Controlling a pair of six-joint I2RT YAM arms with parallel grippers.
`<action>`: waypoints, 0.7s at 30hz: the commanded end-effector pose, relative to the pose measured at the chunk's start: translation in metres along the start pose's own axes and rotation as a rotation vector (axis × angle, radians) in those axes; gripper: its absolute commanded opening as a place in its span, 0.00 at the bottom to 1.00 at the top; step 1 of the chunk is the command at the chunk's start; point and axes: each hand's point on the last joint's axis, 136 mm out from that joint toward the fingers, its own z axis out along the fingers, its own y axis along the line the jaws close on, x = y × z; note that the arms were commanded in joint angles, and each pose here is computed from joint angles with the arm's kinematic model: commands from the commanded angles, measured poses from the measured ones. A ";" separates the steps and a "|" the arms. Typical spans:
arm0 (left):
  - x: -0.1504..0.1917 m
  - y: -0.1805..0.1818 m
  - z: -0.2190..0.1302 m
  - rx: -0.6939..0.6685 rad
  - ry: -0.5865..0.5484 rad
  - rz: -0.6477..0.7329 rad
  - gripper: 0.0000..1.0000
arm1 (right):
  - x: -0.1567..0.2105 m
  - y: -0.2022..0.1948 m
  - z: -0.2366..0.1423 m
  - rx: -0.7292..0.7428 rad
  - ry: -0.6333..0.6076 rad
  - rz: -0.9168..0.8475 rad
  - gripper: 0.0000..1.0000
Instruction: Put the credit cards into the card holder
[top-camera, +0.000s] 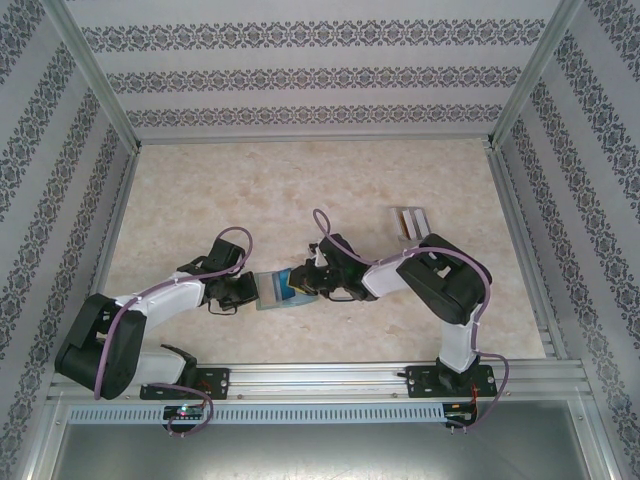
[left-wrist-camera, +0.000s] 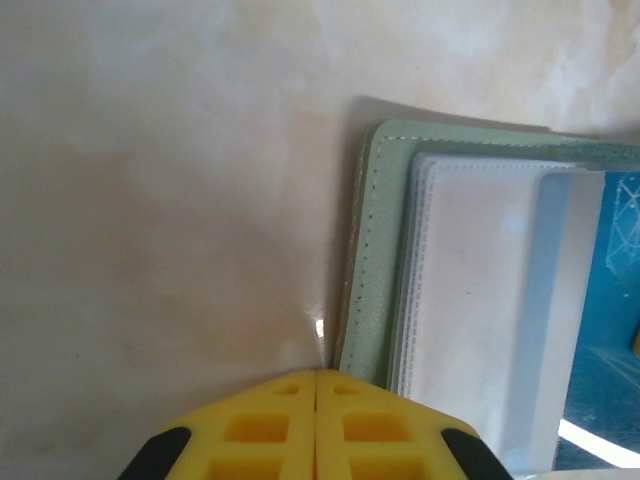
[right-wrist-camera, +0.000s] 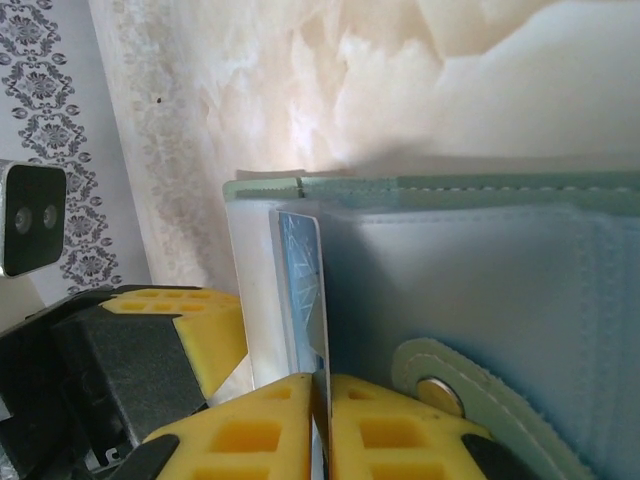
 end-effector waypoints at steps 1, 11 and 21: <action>0.005 -0.019 0.012 0.076 0.023 0.021 0.06 | 0.013 -0.016 0.018 0.071 0.024 0.035 0.13; 0.008 -0.013 0.014 0.042 0.035 0.015 0.06 | 0.016 -0.033 -0.003 0.184 0.008 -0.018 0.28; 0.007 -0.014 0.014 0.038 0.030 0.021 0.06 | 0.013 -0.036 -0.022 0.278 -0.029 -0.090 0.34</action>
